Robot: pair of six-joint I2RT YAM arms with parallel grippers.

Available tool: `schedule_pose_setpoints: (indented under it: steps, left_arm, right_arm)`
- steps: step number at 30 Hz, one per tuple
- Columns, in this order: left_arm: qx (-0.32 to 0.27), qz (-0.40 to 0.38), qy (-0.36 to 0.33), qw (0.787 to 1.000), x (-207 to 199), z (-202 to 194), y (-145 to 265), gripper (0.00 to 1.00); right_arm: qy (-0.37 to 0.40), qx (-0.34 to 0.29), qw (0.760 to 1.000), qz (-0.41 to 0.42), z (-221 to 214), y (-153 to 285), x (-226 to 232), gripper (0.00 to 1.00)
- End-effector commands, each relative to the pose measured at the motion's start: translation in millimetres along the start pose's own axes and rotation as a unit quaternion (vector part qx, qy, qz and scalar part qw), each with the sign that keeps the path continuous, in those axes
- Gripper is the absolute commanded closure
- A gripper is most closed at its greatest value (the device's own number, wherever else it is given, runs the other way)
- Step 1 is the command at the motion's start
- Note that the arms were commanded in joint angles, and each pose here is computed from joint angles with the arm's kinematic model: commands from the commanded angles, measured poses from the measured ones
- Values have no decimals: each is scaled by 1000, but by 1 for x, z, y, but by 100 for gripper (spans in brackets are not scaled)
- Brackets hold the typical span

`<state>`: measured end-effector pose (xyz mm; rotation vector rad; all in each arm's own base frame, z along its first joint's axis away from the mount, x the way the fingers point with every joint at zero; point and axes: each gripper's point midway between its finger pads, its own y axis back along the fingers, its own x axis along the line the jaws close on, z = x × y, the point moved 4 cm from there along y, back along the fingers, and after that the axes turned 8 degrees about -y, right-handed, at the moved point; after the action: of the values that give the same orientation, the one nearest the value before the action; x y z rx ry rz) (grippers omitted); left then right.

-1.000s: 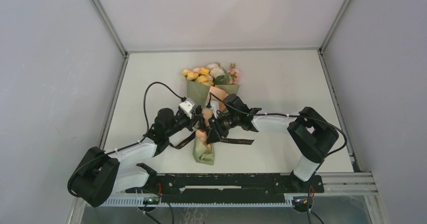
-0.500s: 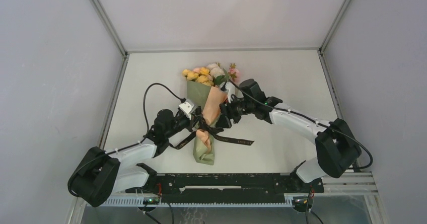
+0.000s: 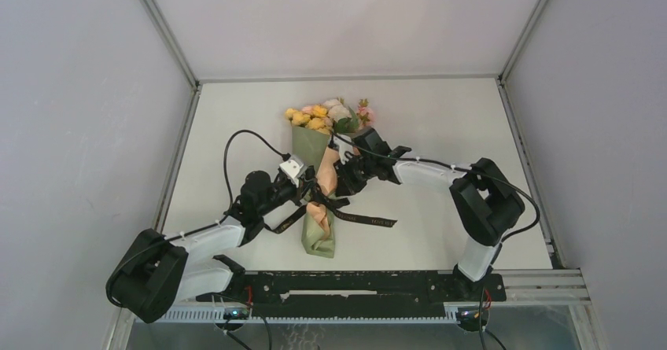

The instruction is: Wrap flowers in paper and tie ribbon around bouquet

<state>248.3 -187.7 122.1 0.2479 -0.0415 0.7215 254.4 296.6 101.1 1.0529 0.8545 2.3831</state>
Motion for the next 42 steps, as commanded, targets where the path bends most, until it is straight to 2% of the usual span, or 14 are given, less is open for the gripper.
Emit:
schedule_pose_setpoints:
  steps: [1, 10, 17, 23, 28, 37, 42]
  left_arm:
    - [-17, -4, -15, 1000, 0, 2, 0, 100]
    - [-13, 6, -10, 1000, 3, 2, -1, 100]
    - [-10, 6, -11, 1000, 3, 0, -2, 100]
    - [-8, 6, -14, 1000, 4, -1, -3, 100]
    - [-6, 13, -14, 1000, 6, -2, -1, 100]
    - [-4, 14, -14, 1000, 5, -3, 0, 100]
    - [-3, 14, -16, 1000, 6, -4, 0, 100]
  right_arm:
    - [44, -16, 999, 17, 12, -6, 8, 81]
    - [55, -18, 996, 70, 11, -32, 16, 80]
    - [41, -15, 983, 179, 13, -29, 32, 77]
    - [52, -11, 973, 225, 12, -31, 44, 73]
    - [50, -9, 970, 239, 12, -29, 45, 70]
    - [31, -5, 970, 242, 10, -38, 42, 60]
    - [27, 2, 962, 270, 6, -37, 47, 53]
